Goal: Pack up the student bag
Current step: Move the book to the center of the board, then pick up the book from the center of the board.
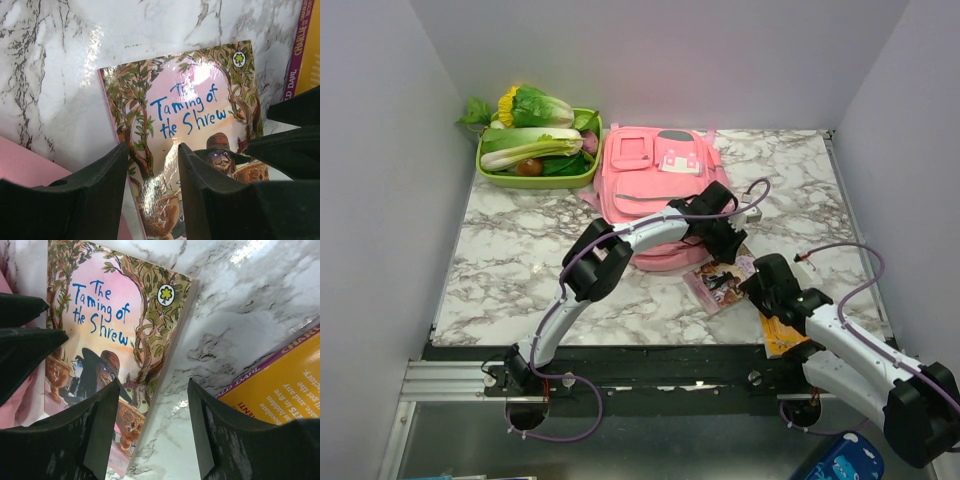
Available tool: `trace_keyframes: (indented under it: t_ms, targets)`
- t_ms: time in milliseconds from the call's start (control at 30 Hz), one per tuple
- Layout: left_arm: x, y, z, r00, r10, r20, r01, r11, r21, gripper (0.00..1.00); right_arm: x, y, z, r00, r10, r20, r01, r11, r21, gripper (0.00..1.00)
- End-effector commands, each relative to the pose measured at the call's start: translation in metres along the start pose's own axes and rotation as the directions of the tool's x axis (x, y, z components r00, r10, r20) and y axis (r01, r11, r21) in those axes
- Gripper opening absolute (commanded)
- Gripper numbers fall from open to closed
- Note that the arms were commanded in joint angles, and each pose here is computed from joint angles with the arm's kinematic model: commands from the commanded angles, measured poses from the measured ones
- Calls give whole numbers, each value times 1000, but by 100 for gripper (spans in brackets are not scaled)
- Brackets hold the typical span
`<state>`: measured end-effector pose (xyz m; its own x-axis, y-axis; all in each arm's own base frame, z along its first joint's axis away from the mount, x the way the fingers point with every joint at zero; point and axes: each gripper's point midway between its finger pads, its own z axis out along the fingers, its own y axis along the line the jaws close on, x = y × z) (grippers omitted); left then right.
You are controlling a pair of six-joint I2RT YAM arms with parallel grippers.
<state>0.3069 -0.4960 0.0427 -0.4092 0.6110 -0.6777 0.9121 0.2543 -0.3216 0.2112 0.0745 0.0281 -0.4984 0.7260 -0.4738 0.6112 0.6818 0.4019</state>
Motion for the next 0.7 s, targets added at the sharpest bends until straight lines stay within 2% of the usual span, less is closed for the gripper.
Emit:
trace_keyframes:
  t_ms: [0, 300, 500, 667]
  targets:
    - [22, 11, -8, 999, -29, -39, 25, 994, -106, 54, -1, 13, 1, 999, 44, 6, -43, 996, -73, 66]
    - [11, 15, -20, 1000, -5, -4, 4, 988, -153, 57, 11, 16, 8, 999, 7, -53, -10, 998, -64, 65]
    - [-19, 3, -42, 995, 10, 104, 2, 994, -107, 58, 13, 15, 10, 998, 4, -57, -7, 998, -67, 64]
    - [-19, -1, -44, 992, 18, 122, -8, 996, -84, 59, 18, 13, 14, 997, -1, -73, -3, 998, -58, 64]
